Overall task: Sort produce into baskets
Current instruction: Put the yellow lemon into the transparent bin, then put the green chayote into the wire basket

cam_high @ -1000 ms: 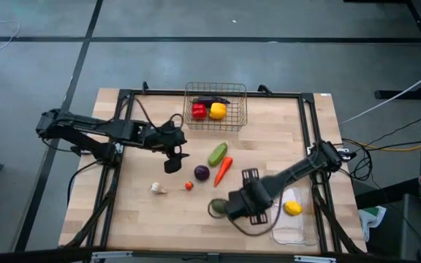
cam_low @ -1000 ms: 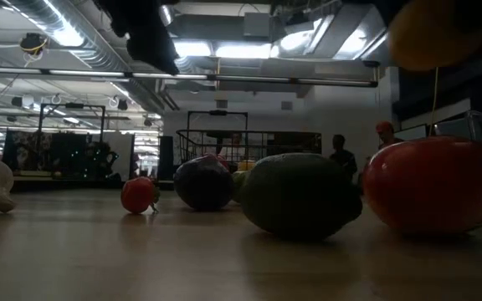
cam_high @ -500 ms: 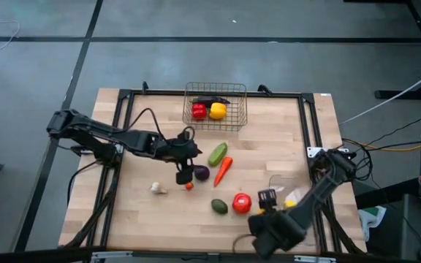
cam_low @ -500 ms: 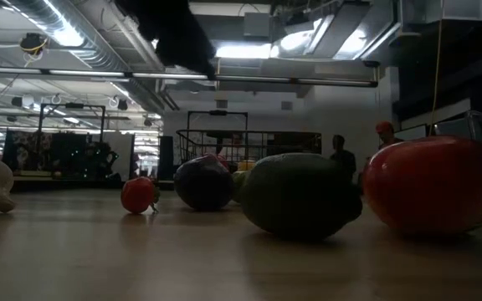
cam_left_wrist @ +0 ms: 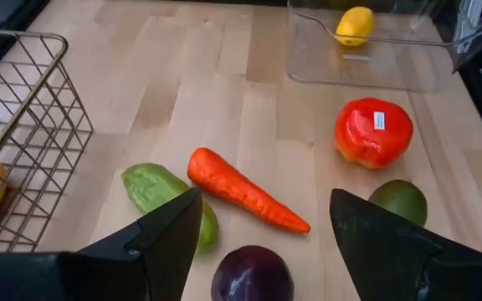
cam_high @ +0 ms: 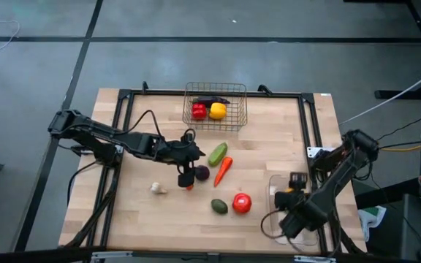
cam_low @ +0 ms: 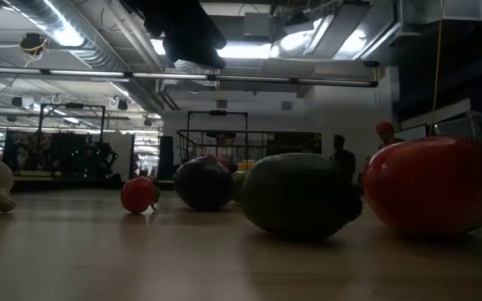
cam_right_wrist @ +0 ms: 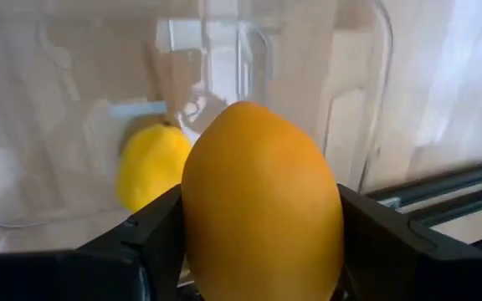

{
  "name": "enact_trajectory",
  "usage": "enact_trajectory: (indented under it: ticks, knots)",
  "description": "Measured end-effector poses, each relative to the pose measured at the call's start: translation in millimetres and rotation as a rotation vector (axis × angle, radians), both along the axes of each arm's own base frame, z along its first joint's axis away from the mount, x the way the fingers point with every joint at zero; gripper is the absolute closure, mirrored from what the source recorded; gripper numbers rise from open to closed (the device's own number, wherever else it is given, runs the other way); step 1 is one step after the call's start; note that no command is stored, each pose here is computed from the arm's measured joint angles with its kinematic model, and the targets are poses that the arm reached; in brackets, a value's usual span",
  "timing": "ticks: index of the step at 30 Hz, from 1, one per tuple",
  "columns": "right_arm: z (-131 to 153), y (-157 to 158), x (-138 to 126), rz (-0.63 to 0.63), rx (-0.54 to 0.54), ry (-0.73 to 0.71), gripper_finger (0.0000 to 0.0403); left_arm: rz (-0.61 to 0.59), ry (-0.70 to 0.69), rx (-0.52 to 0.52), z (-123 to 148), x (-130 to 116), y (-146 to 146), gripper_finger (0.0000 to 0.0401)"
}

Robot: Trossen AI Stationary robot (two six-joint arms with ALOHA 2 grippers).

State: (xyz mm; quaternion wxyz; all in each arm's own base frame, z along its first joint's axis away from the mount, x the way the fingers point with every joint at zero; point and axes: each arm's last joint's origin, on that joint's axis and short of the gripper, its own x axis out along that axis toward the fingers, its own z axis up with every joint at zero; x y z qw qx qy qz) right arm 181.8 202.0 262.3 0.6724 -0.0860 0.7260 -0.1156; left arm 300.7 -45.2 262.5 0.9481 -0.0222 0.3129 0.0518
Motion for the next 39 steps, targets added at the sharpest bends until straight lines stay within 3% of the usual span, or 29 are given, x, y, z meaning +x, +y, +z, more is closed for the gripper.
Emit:
enact_trajectory:
  ticks: [7,16,26,39]
  knots:
    - [-30.8,-14.8,-15.0,-0.032,0.121,-0.041,0.0148,0.009,0.001,-0.011,-0.2,-0.1,0.0,0.0141]
    - [-55.9,-24.1,-23.0,-0.015,0.072,0.007,0.0118,0.010,0.001,-0.013,-0.2,-0.1,0.0,0.0141]
    - [-58.7,-24.8,-23.8,-0.016,0.073,0.015,0.0090,0.010,0.001,-0.012,-0.2,-0.1,0.0,0.0141]
    - [-58.7,-24.7,-23.9,-0.017,0.076,0.017,0.0021,0.010,0.001,-0.012,-0.2,-0.2,0.1,0.0141]
